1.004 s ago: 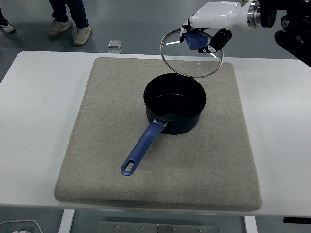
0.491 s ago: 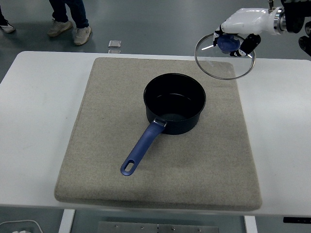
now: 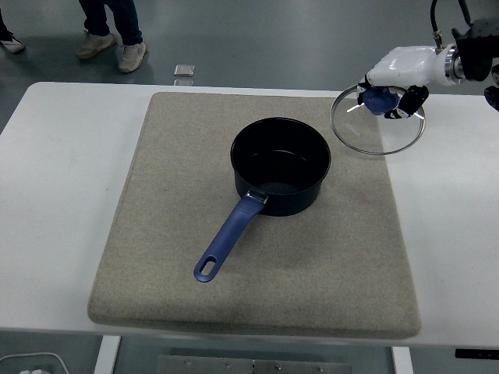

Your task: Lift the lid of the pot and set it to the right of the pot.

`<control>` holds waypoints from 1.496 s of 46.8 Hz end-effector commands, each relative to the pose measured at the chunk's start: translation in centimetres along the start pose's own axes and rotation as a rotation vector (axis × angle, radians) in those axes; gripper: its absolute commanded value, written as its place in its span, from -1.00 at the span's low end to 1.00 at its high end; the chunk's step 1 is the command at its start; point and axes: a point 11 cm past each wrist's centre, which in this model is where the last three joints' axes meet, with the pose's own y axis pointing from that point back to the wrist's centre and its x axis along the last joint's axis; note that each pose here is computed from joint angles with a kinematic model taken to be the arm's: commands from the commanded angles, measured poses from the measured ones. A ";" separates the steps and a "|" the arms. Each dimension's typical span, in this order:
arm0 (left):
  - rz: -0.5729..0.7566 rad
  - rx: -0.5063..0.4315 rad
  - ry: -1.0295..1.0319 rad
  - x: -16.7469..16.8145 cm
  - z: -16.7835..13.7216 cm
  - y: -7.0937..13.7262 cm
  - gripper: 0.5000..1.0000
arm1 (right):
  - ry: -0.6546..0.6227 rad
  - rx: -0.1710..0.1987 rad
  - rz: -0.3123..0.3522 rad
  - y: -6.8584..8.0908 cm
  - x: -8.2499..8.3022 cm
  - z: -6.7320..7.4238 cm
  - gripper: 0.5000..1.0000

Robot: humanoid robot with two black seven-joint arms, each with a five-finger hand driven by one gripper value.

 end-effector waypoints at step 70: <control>0.000 0.000 0.001 0.0 0.0 0.0 1.00 | -0.064 0.168 -0.061 -0.7 -3.1 -4.8 -1.00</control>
